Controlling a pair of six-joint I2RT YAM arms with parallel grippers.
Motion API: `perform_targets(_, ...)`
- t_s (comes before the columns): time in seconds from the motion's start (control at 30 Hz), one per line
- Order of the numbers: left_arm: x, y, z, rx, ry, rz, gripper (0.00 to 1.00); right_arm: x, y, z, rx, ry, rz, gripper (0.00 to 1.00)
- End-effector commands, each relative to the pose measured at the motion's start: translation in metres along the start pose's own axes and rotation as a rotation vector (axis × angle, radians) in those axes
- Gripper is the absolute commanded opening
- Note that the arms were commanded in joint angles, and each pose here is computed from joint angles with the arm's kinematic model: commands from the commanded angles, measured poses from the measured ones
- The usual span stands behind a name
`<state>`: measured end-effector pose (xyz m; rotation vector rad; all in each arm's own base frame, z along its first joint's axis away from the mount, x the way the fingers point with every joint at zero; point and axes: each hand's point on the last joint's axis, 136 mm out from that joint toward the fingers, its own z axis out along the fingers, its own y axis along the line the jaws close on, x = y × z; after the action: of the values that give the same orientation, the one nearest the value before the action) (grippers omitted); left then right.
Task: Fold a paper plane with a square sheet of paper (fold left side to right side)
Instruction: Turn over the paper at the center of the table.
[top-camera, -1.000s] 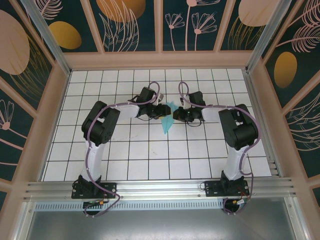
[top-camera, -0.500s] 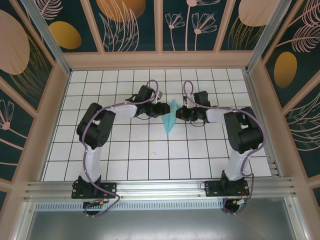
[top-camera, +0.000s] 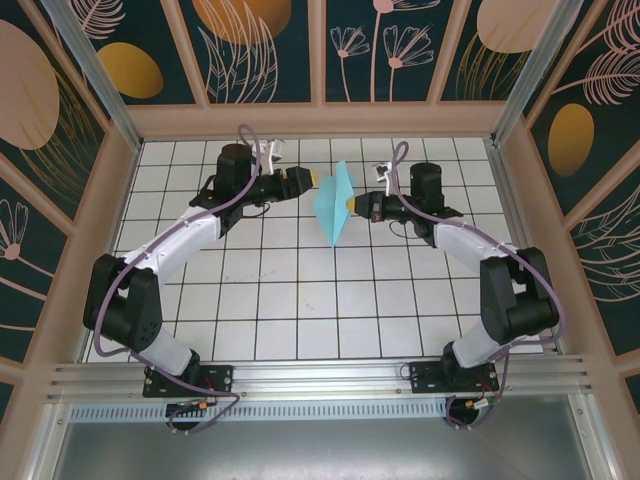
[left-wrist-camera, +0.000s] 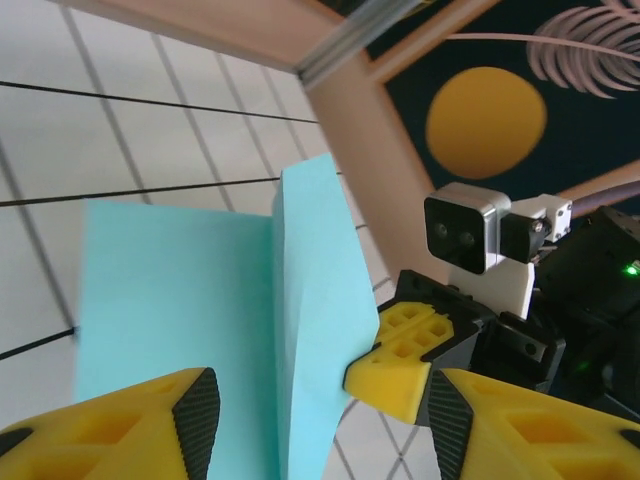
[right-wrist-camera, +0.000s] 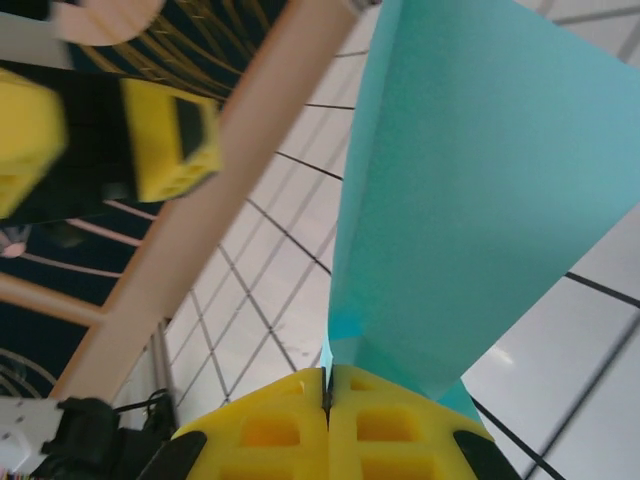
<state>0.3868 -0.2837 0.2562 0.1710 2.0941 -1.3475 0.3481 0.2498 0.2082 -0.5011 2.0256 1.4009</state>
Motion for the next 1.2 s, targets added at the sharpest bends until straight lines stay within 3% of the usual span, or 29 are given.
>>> perform_targets(0.0, 0.007, -0.026, -0.001, 0.152, 0.029, 0.013, 0.61, -0.013, 0.047, -0.003, -0.149, -0.004, -0.144, 0.06)
perform_targets(0.17, 0.009, -0.047, -0.006, 0.262, 0.037, 0.032, 0.6, -0.015, 0.068, 0.006, -0.201, 0.021, -0.171, 0.05)
perform_targets(0.47, 0.014, -0.035, -0.001, 0.214, 0.056, 0.01, 0.56, -0.011, 0.089, 0.019, -0.265, 0.057, -0.201, 0.05)
perform_targets(0.83, 0.014, -0.039, -0.002, 0.234, 0.062, 0.01, 0.28, -0.007, 0.085, 0.025, -0.269, 0.072, -0.169, 0.05)
perform_targets(1.17, 0.018, -0.031, 0.0, 0.2, 0.07, 0.005, 0.17, -0.004, 0.079, 0.024, -0.261, 0.08, -0.145, 0.05)
